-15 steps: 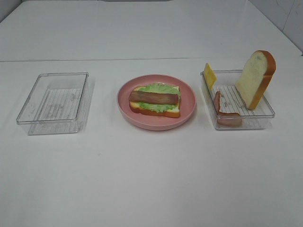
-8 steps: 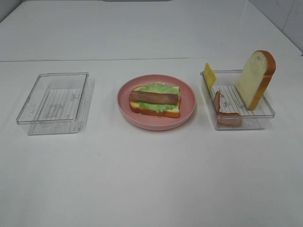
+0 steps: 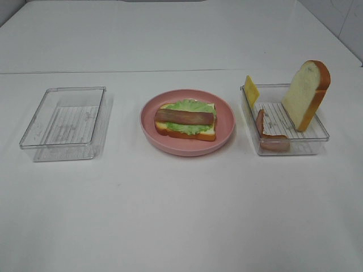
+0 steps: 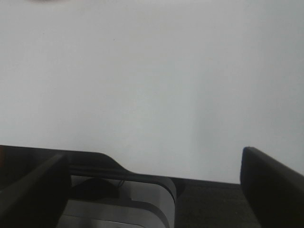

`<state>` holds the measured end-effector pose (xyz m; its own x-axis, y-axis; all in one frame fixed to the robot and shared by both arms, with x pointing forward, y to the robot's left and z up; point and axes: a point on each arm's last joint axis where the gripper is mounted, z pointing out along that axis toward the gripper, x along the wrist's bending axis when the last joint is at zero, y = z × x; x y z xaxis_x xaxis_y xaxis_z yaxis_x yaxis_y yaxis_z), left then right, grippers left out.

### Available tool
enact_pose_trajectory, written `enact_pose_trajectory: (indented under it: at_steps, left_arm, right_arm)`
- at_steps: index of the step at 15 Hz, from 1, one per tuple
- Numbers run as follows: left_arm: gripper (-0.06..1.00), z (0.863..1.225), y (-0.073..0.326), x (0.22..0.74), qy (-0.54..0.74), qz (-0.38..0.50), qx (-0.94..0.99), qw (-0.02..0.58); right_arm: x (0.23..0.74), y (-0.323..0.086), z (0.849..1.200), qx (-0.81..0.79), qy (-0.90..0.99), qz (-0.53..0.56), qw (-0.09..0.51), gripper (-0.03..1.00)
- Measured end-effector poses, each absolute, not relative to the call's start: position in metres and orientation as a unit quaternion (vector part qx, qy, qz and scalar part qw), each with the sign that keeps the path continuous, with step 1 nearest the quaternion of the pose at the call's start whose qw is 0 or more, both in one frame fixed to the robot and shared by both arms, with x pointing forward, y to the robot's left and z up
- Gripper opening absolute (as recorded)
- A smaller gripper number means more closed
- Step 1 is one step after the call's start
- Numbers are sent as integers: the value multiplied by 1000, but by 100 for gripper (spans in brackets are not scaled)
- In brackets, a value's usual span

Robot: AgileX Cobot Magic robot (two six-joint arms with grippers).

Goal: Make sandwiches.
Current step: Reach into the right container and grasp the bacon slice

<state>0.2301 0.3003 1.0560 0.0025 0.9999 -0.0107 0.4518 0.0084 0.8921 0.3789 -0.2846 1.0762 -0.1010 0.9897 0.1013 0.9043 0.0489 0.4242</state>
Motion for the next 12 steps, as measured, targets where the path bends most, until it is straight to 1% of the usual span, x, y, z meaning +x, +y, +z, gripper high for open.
enact_pose_trajectory:
  at_steps: [1, 2, 3, 4, 6, 7, 11, 12]
  left_arm:
    - [99, 1056, 300, 230, 604, 367, 601, 374]
    - [99, 1056, 300, 230, 604, 367, 601, 374]
    - [99, 1056, 300, 230, 604, 367, 601, 374]
    - [99, 1056, 300, 230, 604, 367, 601, 374]
    - [99, 1056, 300, 230, 604, 367, 601, 374]
    - [99, 1056, 300, 230, 604, 367, 601, 374]
    - [99, 1056, 300, 230, 604, 367, 601, 374]
    - [99, 1056, 300, 230, 604, 367, 601, 374]
  right_arm:
    - [414, -284, 1073, 661, 723, 179, 96, 94]
    - [434, -284, 1070, 662, 723, 174, 92, 94]
    - [445, -284, 1069, 663, 724, 169, 88, 94]
    - [472, -284, 1063, 666, 725, 157, 76, 94]
    - [506, -282, 1059, 667, 727, 150, 66, 94]
    - [514, -279, 1058, 665, 729, 149, 64, 94]
    - [575, -222, 1036, 633, 759, 150, 27, 94]
    - [580, -218, 1033, 631, 761, 149, 24, 94]
